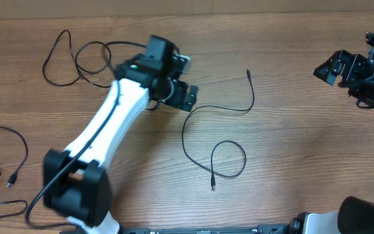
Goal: Untangle cables
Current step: 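Reach the left gripper to the remaining center cable and grasp it, then drag the center cable with the left gripper to the upper-left area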
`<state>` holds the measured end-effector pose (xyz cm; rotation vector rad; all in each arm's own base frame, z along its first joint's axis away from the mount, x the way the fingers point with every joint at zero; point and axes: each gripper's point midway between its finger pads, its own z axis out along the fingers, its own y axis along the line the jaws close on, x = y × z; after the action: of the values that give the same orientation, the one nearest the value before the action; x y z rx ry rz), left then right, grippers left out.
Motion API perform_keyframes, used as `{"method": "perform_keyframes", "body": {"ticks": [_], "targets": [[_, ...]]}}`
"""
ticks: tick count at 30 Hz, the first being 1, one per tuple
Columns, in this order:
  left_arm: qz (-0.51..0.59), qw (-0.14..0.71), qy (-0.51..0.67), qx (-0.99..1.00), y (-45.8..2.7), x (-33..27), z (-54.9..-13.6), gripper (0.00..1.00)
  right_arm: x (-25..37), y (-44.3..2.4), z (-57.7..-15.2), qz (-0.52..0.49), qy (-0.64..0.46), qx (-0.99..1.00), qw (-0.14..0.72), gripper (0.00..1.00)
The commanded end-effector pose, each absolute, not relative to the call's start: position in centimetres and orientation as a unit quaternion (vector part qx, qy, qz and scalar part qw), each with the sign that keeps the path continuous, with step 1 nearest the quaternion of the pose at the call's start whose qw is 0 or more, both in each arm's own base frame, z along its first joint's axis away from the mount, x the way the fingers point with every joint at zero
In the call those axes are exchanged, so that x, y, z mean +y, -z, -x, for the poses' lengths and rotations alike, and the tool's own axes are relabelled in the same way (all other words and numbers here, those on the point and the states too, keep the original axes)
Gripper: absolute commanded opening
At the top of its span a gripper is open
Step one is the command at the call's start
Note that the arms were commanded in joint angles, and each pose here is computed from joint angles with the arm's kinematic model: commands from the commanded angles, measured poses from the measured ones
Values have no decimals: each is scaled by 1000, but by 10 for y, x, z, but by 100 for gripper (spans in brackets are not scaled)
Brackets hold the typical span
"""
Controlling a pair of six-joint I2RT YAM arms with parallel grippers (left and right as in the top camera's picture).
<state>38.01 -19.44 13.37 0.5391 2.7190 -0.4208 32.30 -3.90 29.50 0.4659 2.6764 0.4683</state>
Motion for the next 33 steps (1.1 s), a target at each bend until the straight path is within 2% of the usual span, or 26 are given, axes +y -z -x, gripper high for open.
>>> {"method": "perform_keyframes", "body": {"ticks": [1, 12, 14, 19, 27, 33], "targets": [[-222, 147, 147, 953, -96, -217, -387, 100, -38, -296, -324, -159, -165, 954, 194, 100], [-267, 90, 123, 952, -20, -232, -382, 100, -38, -296, -324, -159, -165, 954, 194, 100], [-267, 87, 122, 952, -18, -232, -381, 97, -38, -296, -324, -160, -165, 954, 194, 100], [-268, 91, 122, 951, -18, -233, -383, 82, -38, -296, -324, -159, -165, 954, 194, 100], [-268, 95, 81, 955, -12, -220, -385, 87, -38, -296, -324, -159, -165, 954, 194, 100], [-259, 96, 82, 957, -1, -220, -381, 81, -38, -296, -324, -160, -165, 954, 194, 100]]}}
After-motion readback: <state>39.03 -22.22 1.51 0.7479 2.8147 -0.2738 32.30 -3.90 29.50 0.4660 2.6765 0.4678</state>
